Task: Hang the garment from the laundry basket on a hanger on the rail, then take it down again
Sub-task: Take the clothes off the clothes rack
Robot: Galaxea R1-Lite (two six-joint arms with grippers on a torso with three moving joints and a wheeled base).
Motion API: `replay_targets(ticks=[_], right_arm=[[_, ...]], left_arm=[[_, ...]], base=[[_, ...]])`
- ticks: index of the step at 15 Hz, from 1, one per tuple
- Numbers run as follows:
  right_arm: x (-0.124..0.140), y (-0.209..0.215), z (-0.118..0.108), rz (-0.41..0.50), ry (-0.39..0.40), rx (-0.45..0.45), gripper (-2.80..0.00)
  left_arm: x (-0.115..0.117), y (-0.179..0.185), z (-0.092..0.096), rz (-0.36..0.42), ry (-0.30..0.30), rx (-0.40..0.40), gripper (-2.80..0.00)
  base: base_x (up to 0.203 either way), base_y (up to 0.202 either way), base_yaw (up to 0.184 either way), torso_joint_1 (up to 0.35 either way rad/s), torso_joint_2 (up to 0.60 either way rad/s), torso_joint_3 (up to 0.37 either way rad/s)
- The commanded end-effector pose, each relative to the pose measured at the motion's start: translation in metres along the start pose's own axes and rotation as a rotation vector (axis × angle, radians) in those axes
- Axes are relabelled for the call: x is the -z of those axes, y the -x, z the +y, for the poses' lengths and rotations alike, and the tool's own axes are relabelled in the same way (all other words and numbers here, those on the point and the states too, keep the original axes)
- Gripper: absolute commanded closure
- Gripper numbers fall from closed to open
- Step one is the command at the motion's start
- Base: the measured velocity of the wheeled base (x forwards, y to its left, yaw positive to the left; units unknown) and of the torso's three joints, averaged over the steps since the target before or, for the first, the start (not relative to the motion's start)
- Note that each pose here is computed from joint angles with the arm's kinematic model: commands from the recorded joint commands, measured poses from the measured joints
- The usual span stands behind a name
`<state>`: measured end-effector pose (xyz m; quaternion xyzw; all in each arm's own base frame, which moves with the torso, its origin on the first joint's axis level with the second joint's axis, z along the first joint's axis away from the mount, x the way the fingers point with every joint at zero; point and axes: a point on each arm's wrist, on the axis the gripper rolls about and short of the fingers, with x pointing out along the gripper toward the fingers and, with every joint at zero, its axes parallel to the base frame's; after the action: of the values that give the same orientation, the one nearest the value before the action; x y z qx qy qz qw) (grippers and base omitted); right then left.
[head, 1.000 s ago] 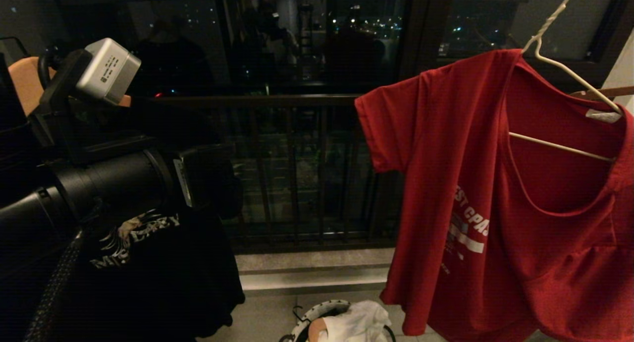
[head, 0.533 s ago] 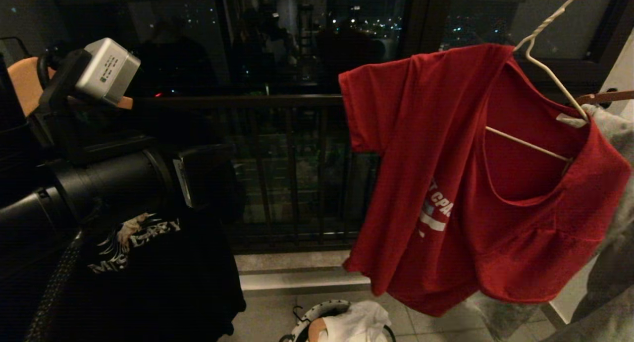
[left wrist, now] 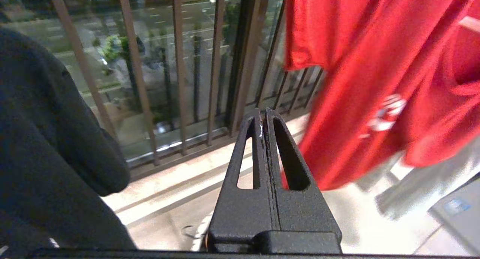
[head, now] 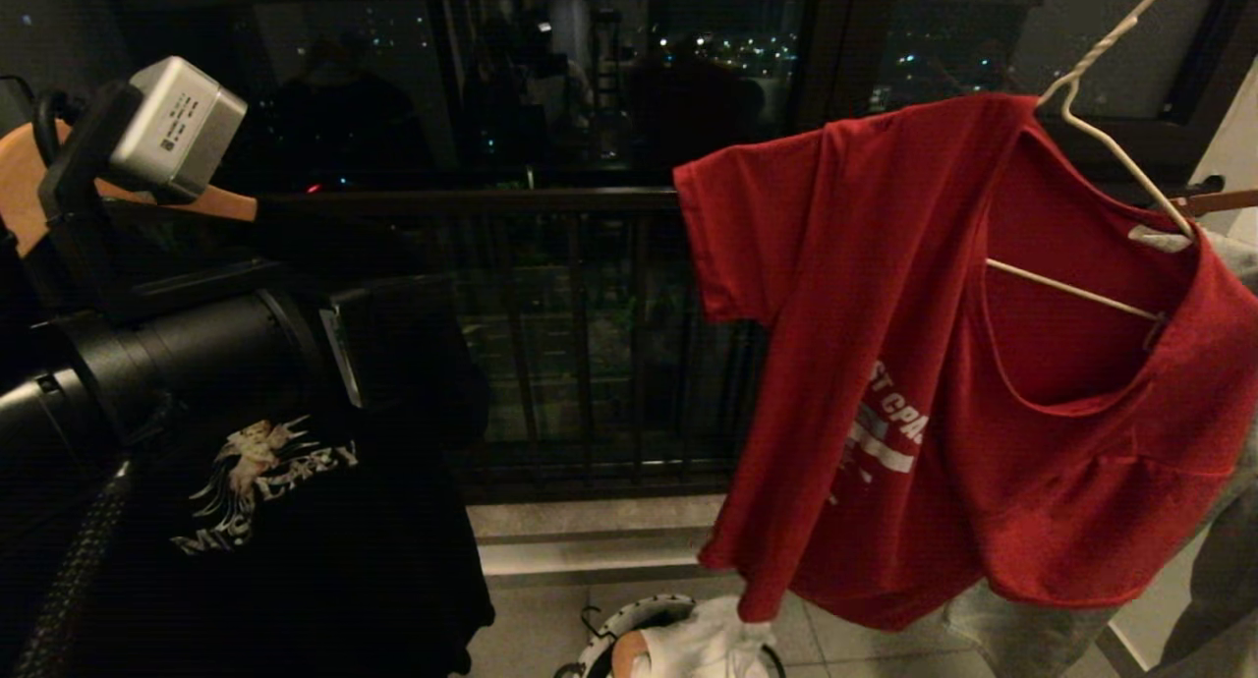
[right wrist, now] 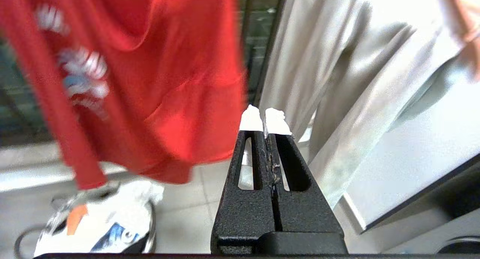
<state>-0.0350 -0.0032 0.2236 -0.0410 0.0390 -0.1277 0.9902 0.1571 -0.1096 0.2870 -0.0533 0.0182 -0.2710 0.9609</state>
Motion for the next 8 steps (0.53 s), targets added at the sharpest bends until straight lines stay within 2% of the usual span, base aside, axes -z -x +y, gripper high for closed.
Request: replay_targets(ticks=[1,4,6,8], right_arm=[[0.033,0.006,0.003,0.004,0.0,-0.035,0.0],[0.06,-0.007,0.009,0.035,-0.008,-0.125,0.0],[0.08,-0.009,0.012,0.029,-0.004,-0.21,0.0],[0.099,-0.013,0.014,0.057,0.027,-0.257,0.0]], left_arm=[[0.003,0.001,0.0,0.007,-0.026,-0.002,0.0],[0.004,0.0,0.0,-0.006,-0.056,-0.001,0.0],[0.007,-0.001,0.004,0.007,-0.118,-0.025,0.0],[0.007,-0.002,0.007,0.008,-0.126,-0.038,0.0]], base=[[0.0,0.0,0.0,0.0,0.0,0.0],[0.0,0.0,0.0,0.0,0.0,0.0],[0.0,0.0,0.0,0.0,0.0,0.0],[0.0,0.0,0.0,0.0,0.0,0.0]])
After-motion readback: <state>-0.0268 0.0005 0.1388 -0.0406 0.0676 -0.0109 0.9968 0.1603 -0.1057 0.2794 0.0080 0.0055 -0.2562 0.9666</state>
